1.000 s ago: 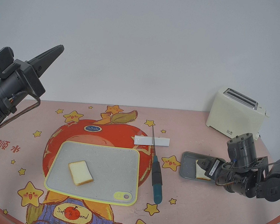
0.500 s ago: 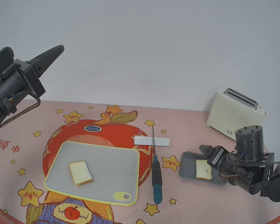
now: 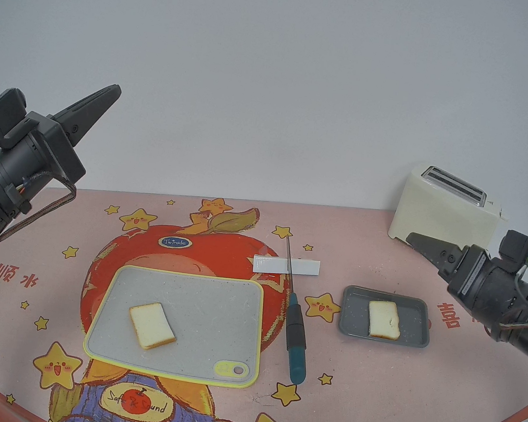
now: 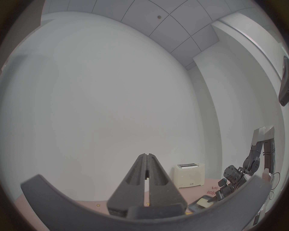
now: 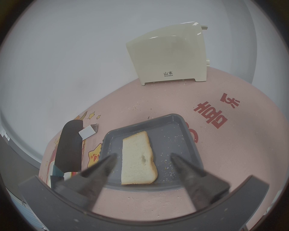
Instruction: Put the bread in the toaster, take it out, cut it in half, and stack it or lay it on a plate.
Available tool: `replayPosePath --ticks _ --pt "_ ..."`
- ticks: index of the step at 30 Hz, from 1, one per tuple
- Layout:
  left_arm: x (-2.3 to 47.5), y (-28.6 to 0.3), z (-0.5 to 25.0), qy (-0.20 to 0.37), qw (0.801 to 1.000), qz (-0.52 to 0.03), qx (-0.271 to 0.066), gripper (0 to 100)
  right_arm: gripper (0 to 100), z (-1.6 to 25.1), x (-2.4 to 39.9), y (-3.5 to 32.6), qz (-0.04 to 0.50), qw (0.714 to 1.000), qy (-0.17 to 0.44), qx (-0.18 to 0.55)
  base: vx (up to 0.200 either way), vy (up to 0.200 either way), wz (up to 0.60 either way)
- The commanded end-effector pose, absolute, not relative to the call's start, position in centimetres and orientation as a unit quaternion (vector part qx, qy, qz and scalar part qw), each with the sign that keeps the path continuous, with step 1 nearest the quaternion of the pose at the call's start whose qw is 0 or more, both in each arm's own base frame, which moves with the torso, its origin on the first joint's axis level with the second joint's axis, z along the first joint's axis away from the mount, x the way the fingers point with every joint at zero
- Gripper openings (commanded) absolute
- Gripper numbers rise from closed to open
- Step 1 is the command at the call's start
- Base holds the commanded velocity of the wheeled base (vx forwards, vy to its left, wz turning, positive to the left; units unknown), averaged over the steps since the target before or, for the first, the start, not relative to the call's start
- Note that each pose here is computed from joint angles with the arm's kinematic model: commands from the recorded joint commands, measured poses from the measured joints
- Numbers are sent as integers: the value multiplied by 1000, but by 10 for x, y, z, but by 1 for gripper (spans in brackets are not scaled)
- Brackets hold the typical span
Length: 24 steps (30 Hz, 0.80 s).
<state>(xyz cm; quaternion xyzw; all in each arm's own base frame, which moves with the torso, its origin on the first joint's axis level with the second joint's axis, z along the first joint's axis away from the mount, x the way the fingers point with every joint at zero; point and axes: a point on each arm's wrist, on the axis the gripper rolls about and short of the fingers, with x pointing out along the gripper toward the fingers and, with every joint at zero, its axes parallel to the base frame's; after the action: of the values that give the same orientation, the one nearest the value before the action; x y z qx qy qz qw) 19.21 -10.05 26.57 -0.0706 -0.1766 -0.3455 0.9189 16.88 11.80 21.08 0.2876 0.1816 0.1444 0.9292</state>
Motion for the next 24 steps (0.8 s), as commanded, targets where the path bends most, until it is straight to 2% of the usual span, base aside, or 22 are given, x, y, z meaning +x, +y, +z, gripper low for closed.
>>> replayPosePath --ticks 1,3,6,7,9,10,12,13,15,18,22,24 --pt "193 -101 267 -178 919 -345 -72 0 100 224 163 106 143 929 151 308 0 0 0" --pt "193 -101 267 -179 919 -345 -72 0 100 231 169 100 134 926 120 332 0 0 0" --pt "192 -100 267 -180 918 -345 -73 0 100 245 174 99 149 907 73 386 0 0 0" --pt "192 -101 266 -177 919 -345 -72 0 100 258 178 99 162 889 32 428 0 0 0" --pt "192 -101 266 -177 919 -345 -72 0 100 262 181 97 165 880 14 446 0 0 0" --pt "192 -101 266 -177 919 -345 -72 0 100 262 183 93 172 859 -12 482 0 0 0" --pt "192 -101 266 -177 919 -345 -72 0 100 245 178 92 194 861 15 470 0 0 0" --pt "192 -101 266 -177 919 -345 -72 0 100 245 178 92 194 861 15 470 0 0 0" --pt "192 -100 266 -178 919 -345 -72 0 100 219 150 83 305 851 88 419 0 0 0" --pt "192 -100 266 -178 919 -345 -72 0 100 219 132 77 370 830 102 405 0 0 0" --pt "192 -100 266 -178 919 -345 -71 0 100 217 128 76 383 824 119 400 0 0 0" --pt "192 -100 266 -178 919 -345 -71 0 100 217 130 78 368 825 160 397 0 0 0"
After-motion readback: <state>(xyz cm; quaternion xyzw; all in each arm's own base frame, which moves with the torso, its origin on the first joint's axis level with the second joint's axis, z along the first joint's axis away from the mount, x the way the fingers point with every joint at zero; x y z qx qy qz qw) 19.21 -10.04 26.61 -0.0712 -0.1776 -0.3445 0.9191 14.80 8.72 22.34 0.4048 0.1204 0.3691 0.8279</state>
